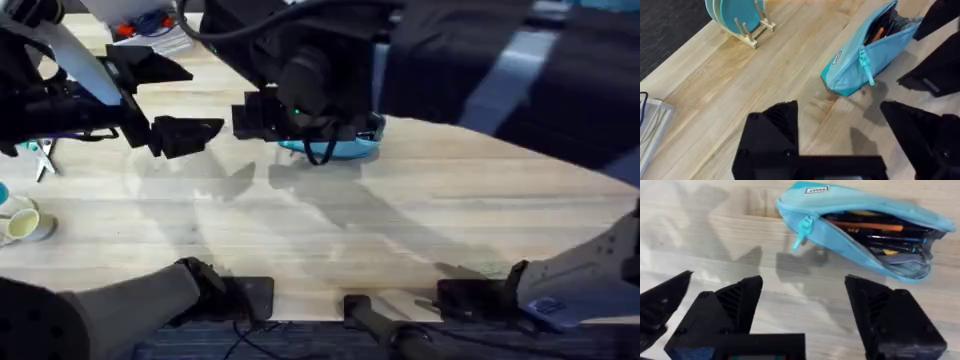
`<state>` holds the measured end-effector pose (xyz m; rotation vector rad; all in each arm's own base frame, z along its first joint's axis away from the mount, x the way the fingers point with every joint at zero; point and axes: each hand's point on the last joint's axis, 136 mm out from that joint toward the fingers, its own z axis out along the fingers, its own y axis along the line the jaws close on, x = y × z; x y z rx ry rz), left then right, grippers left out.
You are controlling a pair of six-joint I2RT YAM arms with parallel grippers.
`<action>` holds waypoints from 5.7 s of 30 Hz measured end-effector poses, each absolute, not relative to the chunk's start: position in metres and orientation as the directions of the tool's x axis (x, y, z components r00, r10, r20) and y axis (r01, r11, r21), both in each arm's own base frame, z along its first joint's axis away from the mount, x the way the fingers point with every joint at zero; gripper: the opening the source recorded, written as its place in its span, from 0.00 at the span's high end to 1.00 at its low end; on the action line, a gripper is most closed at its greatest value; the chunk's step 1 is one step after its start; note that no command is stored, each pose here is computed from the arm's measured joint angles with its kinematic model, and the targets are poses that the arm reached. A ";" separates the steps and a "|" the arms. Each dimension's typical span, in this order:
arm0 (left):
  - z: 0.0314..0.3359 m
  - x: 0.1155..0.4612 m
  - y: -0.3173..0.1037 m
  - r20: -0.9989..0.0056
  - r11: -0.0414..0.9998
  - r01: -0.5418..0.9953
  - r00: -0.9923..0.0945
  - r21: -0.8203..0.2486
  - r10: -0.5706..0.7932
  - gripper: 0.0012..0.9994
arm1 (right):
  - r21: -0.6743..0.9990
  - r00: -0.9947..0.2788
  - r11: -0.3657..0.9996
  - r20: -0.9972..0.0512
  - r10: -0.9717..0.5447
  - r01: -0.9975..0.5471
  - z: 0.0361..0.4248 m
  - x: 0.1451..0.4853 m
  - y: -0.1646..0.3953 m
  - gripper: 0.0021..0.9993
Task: Unzip the bag, pick up the pens from the table one at a time and place them inside, then zip the bag closed.
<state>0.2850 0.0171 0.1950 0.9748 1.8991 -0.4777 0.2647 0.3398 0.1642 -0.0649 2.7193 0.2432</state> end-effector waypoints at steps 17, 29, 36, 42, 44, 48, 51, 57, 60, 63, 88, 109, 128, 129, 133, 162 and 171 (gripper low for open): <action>0.195 0.285 0.017 -0.862 0.611 0.789 -0.265 0.065 0.432 0.01 | 0.135 -0.925 0.991 -0.378 0.029 -0.024 0.130 0.273 0.349 0.00; 0.195 0.285 0.017 -0.862 0.611 0.789 -0.265 0.064 0.432 0.01 | 0.118 -0.897 0.993 -0.439 0.057 0.005 0.127 0.291 0.348 0.00; 0.195 0.285 0.017 -0.862 0.611 0.789 -0.265 0.065 0.432 0.01 | 0.133 -0.887 0.990 -0.453 0.092 0.035 0.124 0.306 0.345 0.00; 0.195 0.285 0.017 -0.862 0.611 0.789 -0.265 0.064 0.432 0.01 | 0.115 -0.890 0.992 -0.447 0.088 0.041 0.113 0.308 0.346 0.00; 0.195 0.285 0.017 -0.862 0.611 0.789 -0.265 0.064 0.432 0.01 | 0.111 -0.891 0.993 -0.446 0.088 0.043 0.109 0.309 0.346 0.00; 0.195 0.285 0.017 -0.862 0.611 0.789 -0.265 0.064 0.432 0.01 | 0.117 -0.887 0.992 -0.451 0.100 0.052 0.107 0.315 0.346 0.00; 0.195 0.285 0.017 -0.862 0.611 0.789 -0.265 0.064 0.432 0.01 | 0.123 -0.884 0.991 -0.454 0.108 0.058 0.107 0.319 0.345 0.01; 0.195 0.285 0.017 -0.862 0.611 0.789 -0.265 0.064 0.432 0.01 | 0.131 -0.881 0.990 -0.459 0.114 0.059 0.108 0.320 0.346 0.06; 0.195 0.285 0.017 -0.862 0.611 0.789 -0.265 0.064 0.432 0.01 | 0.139 -0.879 0.989 -0.462 0.117 0.059 0.109 0.322 0.348 0.09; 0.195 0.285 0.017 -0.862 0.611 0.789 -0.265 0.064 0.432 0.01 | 0.138 -0.879 0.989 -0.462 0.117 0.059 0.108 0.322 0.348 0.11; 0.195 0.285 0.017 -0.862 0.611 0.789 -0.265 0.064 0.432 0.01 | 0.090 -0.865 0.994 -0.492 0.102 0.066 0.102 0.332 0.339 0.84; 0.195 0.285 0.017 -0.862 0.611 0.789 -0.263 0.067 0.434 0.01 | 0.068 -0.874 0.996 -0.479 0.078 0.052 0.110 0.328 0.338 0.97; 0.198 0.289 0.019 -0.866 0.609 0.788 -0.238 0.093 0.439 0.01 | 0.066 -0.878 0.997 -0.472 0.073 0.048 0.118 0.327 0.338 0.97; 0.198 0.289 0.019 -0.866 0.609 0.787 -0.236 0.095 0.440 0.01 | 0.066 -0.878 0.997 -0.472 0.073 0.048 0.118 0.327 0.338 0.97; 0.198 0.289 0.019 -0.868 0.609 0.788 -0.234 0.095 0.438 0.01 | 0.066 -0.878 0.997 -0.473 0.073 0.048 0.119 0.327 0.338 0.97; 0.204 0.303 0.027 -0.864 0.602 0.775 -0.158 0.191 0.478 0.01 | 0.066 -0.878 0.997 -0.473 0.073 0.048 0.119 0.327 0.338 0.97; 0.212 0.316 0.026 -0.905 0.590 0.777 -0.066 0.219 0.421 0.01 | 0.067 -0.878 0.997 -0.473 0.074 0.047 0.119 0.327 0.338 0.97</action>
